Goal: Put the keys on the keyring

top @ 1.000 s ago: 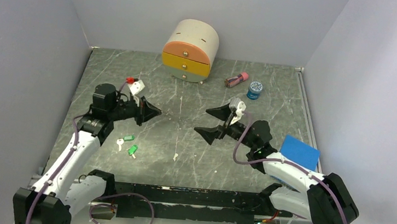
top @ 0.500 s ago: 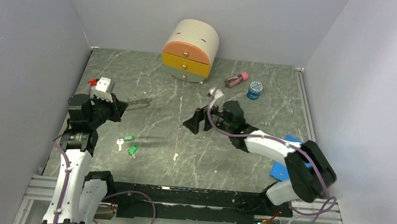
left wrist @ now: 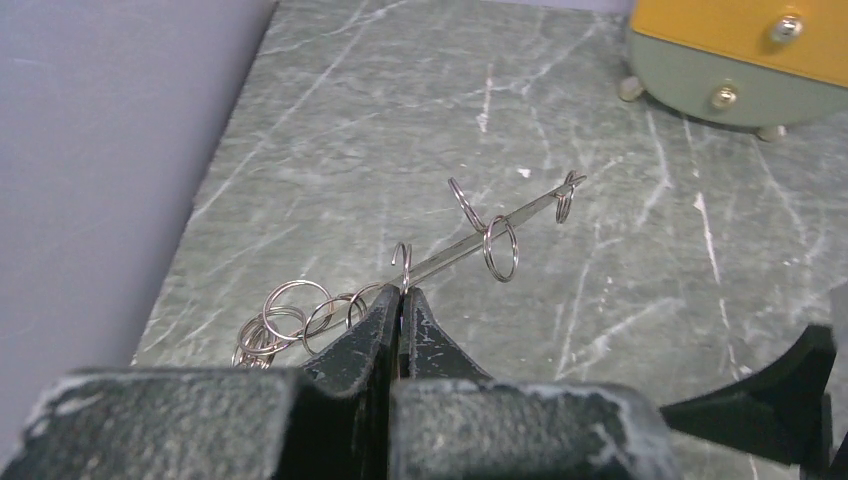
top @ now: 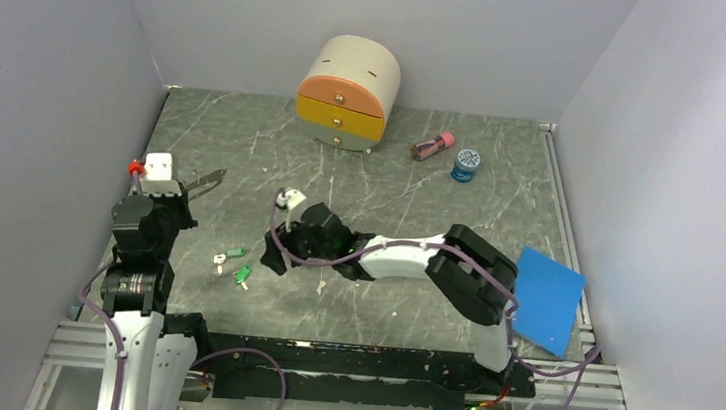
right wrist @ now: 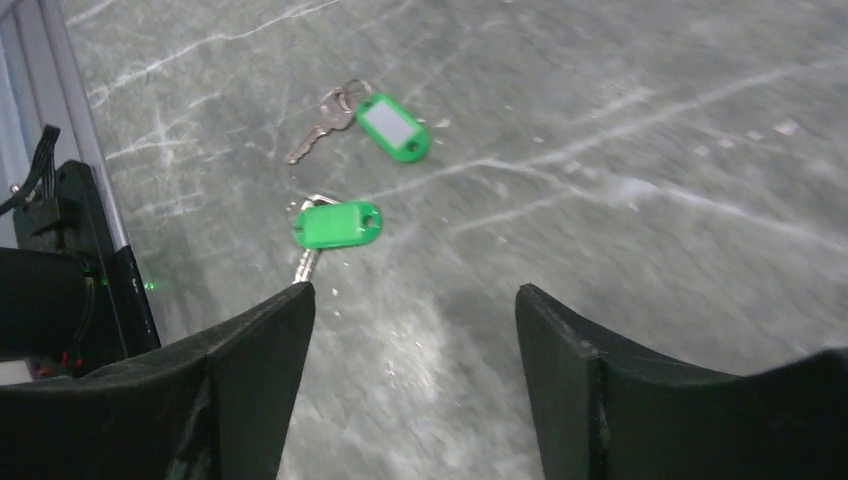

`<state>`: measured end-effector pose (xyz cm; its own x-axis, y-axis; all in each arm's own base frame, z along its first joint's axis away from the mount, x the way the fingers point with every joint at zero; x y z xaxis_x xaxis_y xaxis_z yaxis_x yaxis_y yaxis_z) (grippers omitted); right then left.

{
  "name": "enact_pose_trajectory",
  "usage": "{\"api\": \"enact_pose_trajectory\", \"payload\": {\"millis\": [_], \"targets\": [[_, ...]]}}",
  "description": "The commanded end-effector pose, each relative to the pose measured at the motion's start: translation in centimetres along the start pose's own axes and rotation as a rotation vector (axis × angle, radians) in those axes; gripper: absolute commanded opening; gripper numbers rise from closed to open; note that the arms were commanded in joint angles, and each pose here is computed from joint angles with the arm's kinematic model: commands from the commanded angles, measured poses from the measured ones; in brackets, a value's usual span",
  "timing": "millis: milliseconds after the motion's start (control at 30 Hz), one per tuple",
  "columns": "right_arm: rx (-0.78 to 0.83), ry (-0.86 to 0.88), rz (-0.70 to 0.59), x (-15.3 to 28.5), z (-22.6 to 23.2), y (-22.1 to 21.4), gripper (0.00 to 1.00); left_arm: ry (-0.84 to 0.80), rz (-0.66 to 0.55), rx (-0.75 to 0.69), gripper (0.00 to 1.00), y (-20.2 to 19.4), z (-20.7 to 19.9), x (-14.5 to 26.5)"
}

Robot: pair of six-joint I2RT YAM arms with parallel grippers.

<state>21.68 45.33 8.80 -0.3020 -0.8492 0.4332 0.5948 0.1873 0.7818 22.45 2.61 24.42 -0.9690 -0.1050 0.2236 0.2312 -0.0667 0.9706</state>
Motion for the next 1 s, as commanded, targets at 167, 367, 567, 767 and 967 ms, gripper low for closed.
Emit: {"api": "enact_pose_trajectory", "payload": {"millis": [167, 367, 567, 767, 967], "targets": [[0.133, -0.006, -0.053, -4.9, 5.1, 0.2, 0.55, 0.077, -0.015, -0.018, 0.03, 0.1, 1.2, 0.4], [0.2, -0.065, -0.072, -6.3, 6.4, -0.8, 0.55, 0.061, -0.019, -0.022, 0.03, 0.2, 1.0, 0.3], [0.236, -0.116, -0.019, -7.7, 7.0, -2.0, 0.51, 0.048, -0.015, -0.026, 0.03, 0.1, 0.8, 0.3], [0.274, -0.183, 0.012, -8.8, 7.2, -2.9, 0.41, 0.034, -0.018, -0.028, 0.02, 0.2, 0.7, 0.2], [0.318, -0.187, 0.018, -8.7, 7.9, -3.7, 0.34, 0.023, -0.022, -0.027, 0.03, 0.2, 0.5, 0.1]]}}
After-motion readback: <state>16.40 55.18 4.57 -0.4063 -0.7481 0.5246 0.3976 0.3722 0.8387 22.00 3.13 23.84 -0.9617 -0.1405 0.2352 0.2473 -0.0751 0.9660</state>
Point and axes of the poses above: each gripper's point midway between its finger pads, its own x axis back along the fingers, its own z axis along the line the jaws close on, y = z × x, the point moved 3 cm from there along x, back along the fingers, and after that the axes turned 7 degrees about -x, right-handed, at the moved point
